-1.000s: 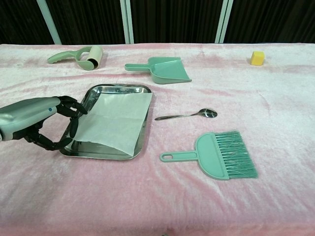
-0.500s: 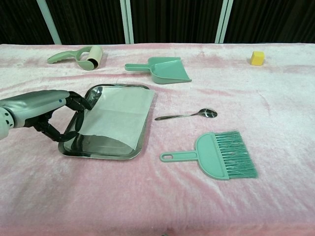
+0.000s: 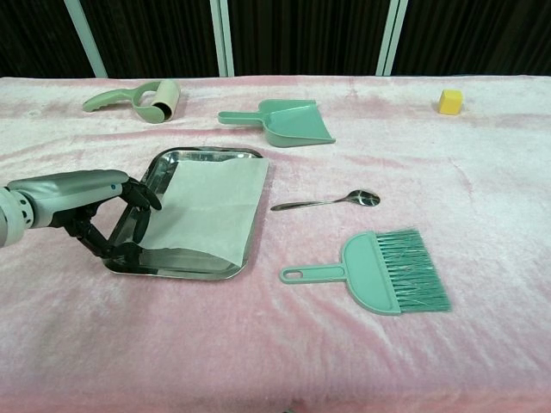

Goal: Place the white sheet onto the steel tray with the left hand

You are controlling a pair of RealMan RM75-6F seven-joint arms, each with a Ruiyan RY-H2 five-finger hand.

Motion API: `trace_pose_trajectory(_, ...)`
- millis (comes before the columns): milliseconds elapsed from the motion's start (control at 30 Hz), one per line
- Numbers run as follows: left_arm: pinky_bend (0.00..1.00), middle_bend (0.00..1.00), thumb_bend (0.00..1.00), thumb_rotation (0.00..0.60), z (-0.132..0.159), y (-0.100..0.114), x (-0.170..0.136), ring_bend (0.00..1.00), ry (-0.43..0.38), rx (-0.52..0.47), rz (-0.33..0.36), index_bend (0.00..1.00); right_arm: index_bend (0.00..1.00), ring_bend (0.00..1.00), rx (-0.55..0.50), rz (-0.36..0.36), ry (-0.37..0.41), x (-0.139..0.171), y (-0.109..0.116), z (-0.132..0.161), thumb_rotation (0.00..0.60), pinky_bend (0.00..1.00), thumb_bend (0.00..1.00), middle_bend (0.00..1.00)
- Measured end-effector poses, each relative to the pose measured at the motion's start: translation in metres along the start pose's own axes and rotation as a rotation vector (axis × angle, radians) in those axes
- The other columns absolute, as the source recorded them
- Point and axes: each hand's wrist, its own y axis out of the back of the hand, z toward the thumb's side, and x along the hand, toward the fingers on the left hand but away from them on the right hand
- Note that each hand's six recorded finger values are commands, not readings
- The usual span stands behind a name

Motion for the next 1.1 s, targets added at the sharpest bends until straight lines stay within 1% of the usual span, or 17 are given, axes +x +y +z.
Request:
trace_pose_trajectory(100,0.00,0.16,0.40,0.600,0.003,0.003,0.003,0.00,0.004,0.015,-0.004,0.63,0.00,0.09,-0.001,-0.001,-0.001,0.000,0.000,0.000,0.600,0.15,0.24,0.01)
trace_pose_trajectory(200,0.00,0.16,0.38,0.600,0.006,0.007,0.005,0.00,0.004,0.031,0.008,0.63,0.00,0.09,0.000,0.000,0.000,0.000,0.000,0.000,0.600,0.15,0.24,0.01)
trace_pose_trajectory(433,0.00,0.16,0.38,0.600,0.014,0.009,0.005,0.00,0.004,0.034,0.023,0.63,0.00,0.09,0.000,0.000,0.000,0.000,0.000,0.000,0.600,0.15,0.24,0.01)
trace_pose_trajectory(700,0.00,0.16,0.38,0.600,0.008,0.006,0.004,0.00,0.084,0.020,-0.020,0.63,0.00,0.09,0.001,0.004,0.001,0.000,-0.001,0.000,0.600,0.15,0.24,0.01)
trace_pose_trajectory(833,0.00,0.16,0.38,0.600,0.012,0.009,0.007,0.00,0.083,0.029,-0.019,0.63,0.00,0.09,0.001,0.003,0.001,0.000,-0.001,0.000,0.600,0.15,0.24,0.01)
trace_pose_trajectory(1100,0.00,0.16,0.38,0.600,0.016,0.008,0.011,0.00,0.085,0.031,-0.023,0.63,0.00,0.09,0.001,0.004,0.001,0.000,-0.001,0.001,0.600,0.15,0.24,0.01)
